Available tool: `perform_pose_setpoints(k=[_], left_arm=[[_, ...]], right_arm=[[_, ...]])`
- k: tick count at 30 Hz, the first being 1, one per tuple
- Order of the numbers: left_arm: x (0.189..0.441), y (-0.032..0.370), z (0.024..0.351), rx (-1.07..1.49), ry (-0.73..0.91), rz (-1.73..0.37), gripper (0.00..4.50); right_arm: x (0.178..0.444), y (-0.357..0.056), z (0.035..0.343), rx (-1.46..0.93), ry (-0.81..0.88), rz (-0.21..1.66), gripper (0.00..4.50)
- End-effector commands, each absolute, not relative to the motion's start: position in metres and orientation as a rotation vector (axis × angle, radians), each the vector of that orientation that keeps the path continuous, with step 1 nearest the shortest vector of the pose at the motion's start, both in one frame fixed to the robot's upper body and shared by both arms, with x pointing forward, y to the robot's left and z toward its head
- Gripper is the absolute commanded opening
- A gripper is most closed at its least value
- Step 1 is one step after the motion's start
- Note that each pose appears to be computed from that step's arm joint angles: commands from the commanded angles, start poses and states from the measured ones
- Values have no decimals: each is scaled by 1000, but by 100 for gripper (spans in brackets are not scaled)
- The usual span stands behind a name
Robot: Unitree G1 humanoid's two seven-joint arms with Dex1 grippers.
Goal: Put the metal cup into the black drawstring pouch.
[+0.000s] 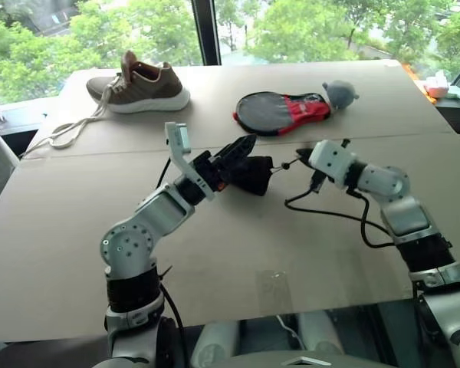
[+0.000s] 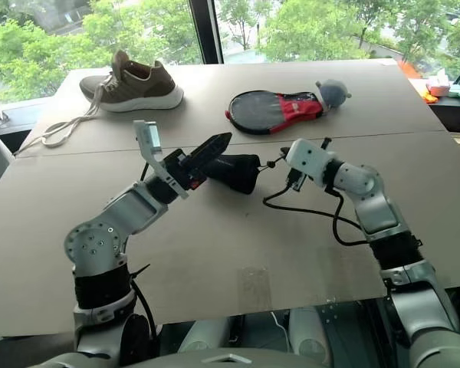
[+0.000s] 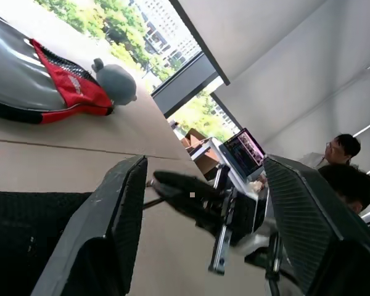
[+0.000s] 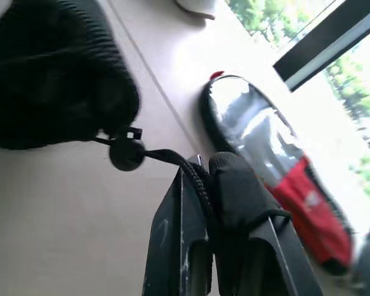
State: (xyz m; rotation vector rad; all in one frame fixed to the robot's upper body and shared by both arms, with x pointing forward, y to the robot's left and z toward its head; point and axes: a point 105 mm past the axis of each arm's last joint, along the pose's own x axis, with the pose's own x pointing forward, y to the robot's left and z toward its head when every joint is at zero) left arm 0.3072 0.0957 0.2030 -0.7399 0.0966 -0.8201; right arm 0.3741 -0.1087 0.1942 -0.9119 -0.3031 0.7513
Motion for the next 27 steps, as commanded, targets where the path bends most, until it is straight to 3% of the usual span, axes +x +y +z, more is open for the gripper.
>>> perform_pose_setpoints(k=[1,8,18,27], left_arm=[[297,92,210,-705,75,-895,285],[305,91,240,-514,-90,-958,285],[327,71,291,-309,-324,-1069,285],[334,52,283,-220,-322,-1128,285]], right_arm=[[375,-113,244,-1078,-506,634,0],[361,-87,315,-1251,-815,531,0],[352,-53,337,-1227,-938,568,0],[344,-34,341,-1179,-988,613,0]])
